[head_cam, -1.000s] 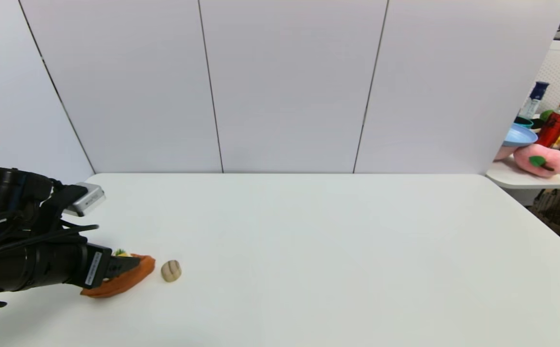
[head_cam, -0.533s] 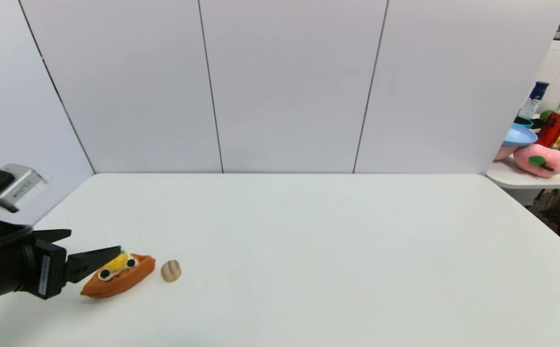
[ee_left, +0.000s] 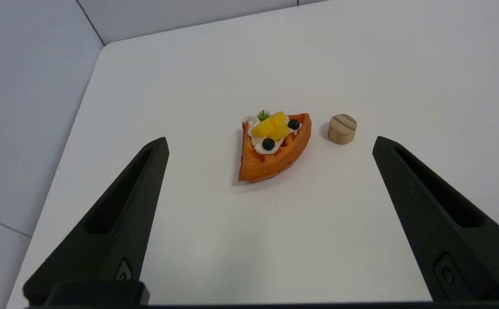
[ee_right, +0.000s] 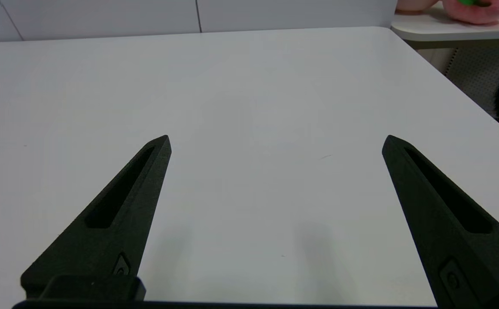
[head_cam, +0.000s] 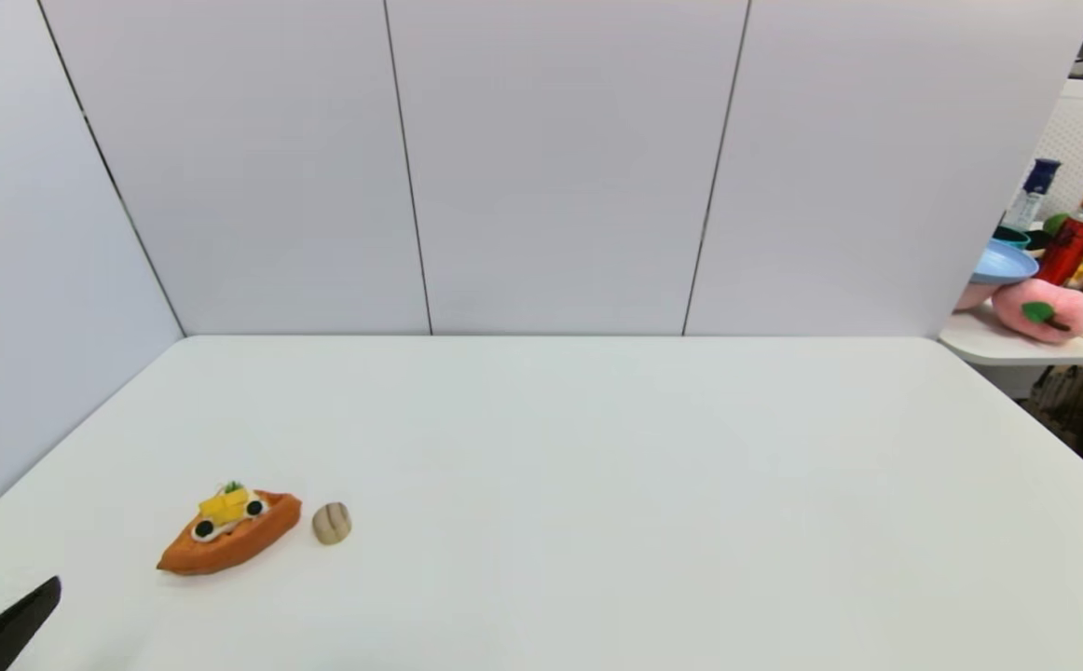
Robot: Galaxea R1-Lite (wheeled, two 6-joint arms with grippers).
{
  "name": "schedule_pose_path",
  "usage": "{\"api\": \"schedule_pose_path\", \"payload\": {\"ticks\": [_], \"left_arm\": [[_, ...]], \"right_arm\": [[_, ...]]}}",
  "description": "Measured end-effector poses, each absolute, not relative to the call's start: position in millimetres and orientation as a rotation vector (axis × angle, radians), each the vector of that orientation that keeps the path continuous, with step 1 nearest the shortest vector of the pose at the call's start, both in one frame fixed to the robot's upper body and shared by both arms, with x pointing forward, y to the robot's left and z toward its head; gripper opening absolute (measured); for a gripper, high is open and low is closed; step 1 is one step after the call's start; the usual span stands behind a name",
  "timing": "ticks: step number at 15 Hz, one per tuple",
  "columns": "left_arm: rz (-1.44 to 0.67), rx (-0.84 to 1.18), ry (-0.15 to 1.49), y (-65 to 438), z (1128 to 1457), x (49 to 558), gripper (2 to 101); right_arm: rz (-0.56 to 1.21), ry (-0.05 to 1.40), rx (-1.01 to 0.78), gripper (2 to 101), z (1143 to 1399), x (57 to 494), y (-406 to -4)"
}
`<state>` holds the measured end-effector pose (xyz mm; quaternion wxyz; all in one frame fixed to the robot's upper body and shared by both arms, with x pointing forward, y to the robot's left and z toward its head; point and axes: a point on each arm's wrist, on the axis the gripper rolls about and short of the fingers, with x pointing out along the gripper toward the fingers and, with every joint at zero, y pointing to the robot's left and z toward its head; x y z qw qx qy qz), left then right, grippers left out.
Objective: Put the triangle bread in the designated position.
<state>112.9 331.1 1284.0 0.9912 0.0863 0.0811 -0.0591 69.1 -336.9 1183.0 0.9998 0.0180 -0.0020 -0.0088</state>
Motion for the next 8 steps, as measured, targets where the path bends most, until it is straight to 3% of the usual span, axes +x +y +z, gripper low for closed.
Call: {"api": "schedule_pose_path", "payload": {"ticks": [5, 8], "left_arm": [[-0.082, 0.201, -0.061, 330.9, 1249.0, 83.3, 97.0], [-0.026, 0.198, -0.071, 332.8, 1213.4, 74.5, 97.1]], "right_arm": [[-0.017, -0.004, 0.035, 97.3, 1183.0, 69.1, -336.9], [-0.017, -0.003, 0.036, 97.3, 1182.9, 69.1, -336.9]]}}
